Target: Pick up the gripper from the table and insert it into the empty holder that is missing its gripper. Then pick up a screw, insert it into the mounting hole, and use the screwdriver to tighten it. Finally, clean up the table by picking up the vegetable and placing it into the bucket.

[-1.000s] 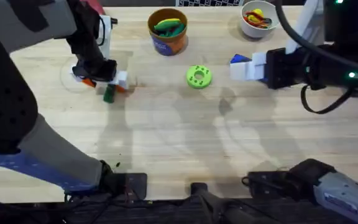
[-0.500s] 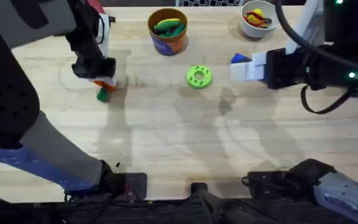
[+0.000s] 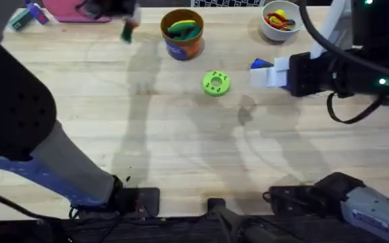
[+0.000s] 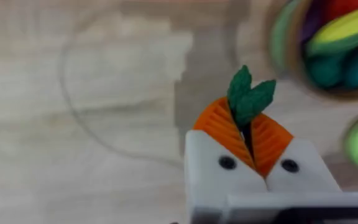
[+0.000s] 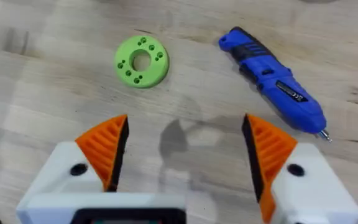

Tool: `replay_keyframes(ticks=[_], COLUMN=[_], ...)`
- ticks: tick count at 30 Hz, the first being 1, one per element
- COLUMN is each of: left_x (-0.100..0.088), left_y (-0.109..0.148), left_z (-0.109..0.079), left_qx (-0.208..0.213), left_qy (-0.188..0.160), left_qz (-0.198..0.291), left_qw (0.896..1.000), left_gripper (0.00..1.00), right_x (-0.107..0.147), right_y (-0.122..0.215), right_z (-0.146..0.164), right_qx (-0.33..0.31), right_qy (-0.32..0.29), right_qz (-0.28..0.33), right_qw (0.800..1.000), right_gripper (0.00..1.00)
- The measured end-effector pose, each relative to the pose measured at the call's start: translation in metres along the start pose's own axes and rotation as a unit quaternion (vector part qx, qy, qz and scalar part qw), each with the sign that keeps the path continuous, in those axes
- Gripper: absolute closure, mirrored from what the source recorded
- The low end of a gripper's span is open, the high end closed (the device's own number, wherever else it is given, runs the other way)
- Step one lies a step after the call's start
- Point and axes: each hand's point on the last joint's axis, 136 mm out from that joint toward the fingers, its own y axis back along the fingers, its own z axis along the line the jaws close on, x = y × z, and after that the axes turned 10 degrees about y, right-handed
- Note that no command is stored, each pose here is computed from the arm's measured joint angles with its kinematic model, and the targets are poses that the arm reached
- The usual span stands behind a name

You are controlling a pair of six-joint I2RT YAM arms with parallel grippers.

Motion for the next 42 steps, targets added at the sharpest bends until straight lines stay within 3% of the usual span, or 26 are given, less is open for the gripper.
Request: replay_keyframes(ticks=[6, 11, 14, 21, 25, 26, 31, 32, 38, 42], left_x=[-0.027, -0.035, -0.033, -0.019, -0.017, -0.018, -0.019, -0.018, -0.015, -0.013], left_y=[0.005, 0.011, 0.006, -0.037, -0.043, -0.042, -0.042, -0.042, -0.037, -0.012], left_z=[-0.078, -0.121, -0.129, -0.127, -0.127, -0.127, -0.127, -0.127, -0.126, -0.120], left_qx=[0.064, 0.097, 0.102, 0.092, 0.091, 0.091, 0.091, 0.092, 0.089, 0.079], left_qy=[-0.044, -0.070, -0.072, -0.067, -0.067, -0.068, -0.066, -0.064, -0.064, -0.063], left_qz=[-0.071, -0.106, -0.103, -0.060, -0.055, -0.057, -0.058, -0.058, -0.052, -0.056], left_qw=[0.994, 0.987, 0.987, 0.992, 0.992, 0.992, 0.992, 0.992, 0.993, 0.993], left_gripper=[0.992, 0.992, 0.992, 0.992, 0.992, 0.952, 0.139, 0.057, 0.015, 0.016], right_x=[0.000, 0.000, 0.000, 0.000, 0.000, 0.000, 0.000, 0.000, 0.000, 0.000], right_y=[0.000, 0.000, 0.000, 0.000, 0.000, 0.000, 0.000, 0.000, 0.000, 0.000], right_z=[0.000, 0.000, 0.000, 0.000, 0.000, 0.000, 0.000, 0.000, 0.000, 0.000], right_qx=[0.000, 0.000, 0.000, 0.000, 0.000, 0.000, 0.000, 0.000, 0.000, 0.000], right_qy=[0.000, 0.000, 0.000, 0.000, 0.000, 0.000, 0.000, 0.000, 0.000, 0.000], right_qz=[0.000, 0.000, 0.000, 0.000, 0.000, 0.000, 0.000, 0.000, 0.000, 0.000], right_qw=[1.000, 1.000, 1.000, 1.000, 1.000, 1.000, 1.000, 1.000, 1.000, 1.000], right_gripper=[0.008, 0.008, 0.008, 0.008, 0.008, 0.008, 0.008, 0.007, 0.008, 0.008])
